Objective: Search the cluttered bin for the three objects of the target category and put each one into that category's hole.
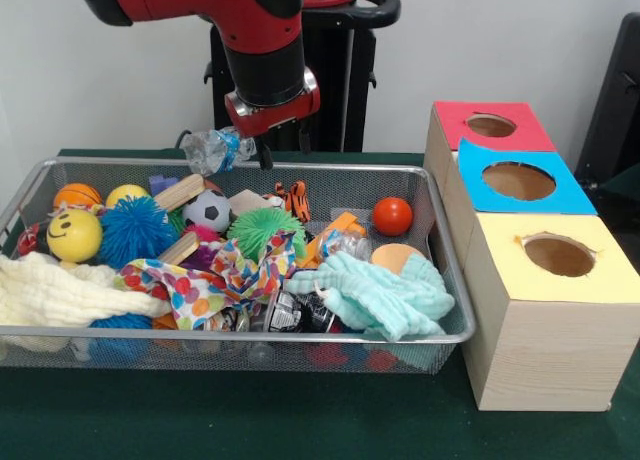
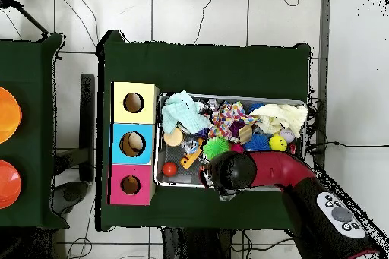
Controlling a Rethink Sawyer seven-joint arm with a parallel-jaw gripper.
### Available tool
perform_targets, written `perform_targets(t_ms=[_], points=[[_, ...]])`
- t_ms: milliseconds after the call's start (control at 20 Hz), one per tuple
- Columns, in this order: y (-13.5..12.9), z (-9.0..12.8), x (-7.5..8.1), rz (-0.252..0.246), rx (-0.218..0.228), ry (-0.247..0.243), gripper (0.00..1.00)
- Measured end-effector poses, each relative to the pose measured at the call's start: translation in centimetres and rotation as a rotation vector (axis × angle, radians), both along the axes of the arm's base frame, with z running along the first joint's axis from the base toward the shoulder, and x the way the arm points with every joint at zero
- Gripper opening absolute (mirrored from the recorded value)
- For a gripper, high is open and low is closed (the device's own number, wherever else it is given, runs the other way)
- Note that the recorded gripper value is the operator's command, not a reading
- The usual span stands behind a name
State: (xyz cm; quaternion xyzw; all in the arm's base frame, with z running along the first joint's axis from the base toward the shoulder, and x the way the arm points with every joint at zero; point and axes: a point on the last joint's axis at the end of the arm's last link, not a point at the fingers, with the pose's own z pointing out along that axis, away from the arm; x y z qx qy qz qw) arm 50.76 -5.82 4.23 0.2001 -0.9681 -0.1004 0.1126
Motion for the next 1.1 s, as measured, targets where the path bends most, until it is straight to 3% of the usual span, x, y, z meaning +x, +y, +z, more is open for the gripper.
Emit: perform_targets(t_ms=[600,1100], points=[[0.2,-1.4,0.3,-0.01,0.019,0.01,1.0],[1.2,-3.1,-0.7,-0.011,0.054,0.046,1.0]])
